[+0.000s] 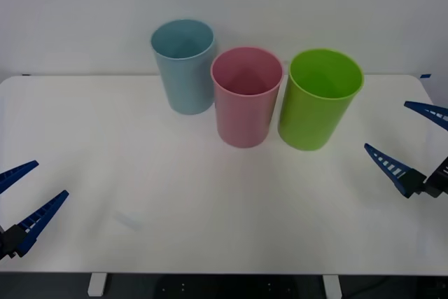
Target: Grasp the object on the table and drop it into the matching bin: aluminum can to the light blue bin, PET bottle to the pink bin.
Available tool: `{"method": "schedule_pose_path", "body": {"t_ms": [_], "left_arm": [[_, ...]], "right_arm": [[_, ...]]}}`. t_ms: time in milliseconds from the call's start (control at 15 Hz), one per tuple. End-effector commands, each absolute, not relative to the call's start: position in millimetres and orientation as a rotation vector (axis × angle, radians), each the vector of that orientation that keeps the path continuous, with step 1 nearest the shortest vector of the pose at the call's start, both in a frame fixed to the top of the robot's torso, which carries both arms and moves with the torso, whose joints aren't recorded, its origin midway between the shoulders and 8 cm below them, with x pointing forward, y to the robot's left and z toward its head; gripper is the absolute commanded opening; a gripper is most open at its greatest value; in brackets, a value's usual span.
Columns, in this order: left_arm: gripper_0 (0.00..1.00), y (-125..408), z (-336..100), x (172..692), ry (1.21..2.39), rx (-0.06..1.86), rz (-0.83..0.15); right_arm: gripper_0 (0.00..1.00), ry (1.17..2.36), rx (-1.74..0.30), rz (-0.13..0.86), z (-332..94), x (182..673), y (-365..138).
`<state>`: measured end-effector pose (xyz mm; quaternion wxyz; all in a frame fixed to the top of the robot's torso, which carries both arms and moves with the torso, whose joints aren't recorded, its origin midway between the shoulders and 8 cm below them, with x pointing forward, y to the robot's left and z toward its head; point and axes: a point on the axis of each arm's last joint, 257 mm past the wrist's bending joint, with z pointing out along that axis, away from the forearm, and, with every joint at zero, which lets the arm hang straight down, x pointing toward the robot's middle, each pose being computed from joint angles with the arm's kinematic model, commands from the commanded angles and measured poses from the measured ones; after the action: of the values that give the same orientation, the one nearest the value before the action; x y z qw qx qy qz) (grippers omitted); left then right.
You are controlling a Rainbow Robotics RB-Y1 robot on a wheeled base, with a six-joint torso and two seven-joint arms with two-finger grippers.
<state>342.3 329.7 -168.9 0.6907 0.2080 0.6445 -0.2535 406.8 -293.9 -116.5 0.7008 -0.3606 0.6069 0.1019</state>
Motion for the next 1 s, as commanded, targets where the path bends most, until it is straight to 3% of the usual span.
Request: {"method": "schedule_pose_path", "body": {"t_ms": [67,1000], "left_arm": [[1.0,329.7,-168.9,342.3,1.441,0.465,-0.567],[1.0,329.7,-168.9,342.3,1.441,0.465,-0.567]], "right_arm": [[1.0,1.381,-0.803,0.248,-127.6,382.7,-307.4],[1.0,1.499,-0.692,0.313,-166.2,339.2,-335.0]]}}
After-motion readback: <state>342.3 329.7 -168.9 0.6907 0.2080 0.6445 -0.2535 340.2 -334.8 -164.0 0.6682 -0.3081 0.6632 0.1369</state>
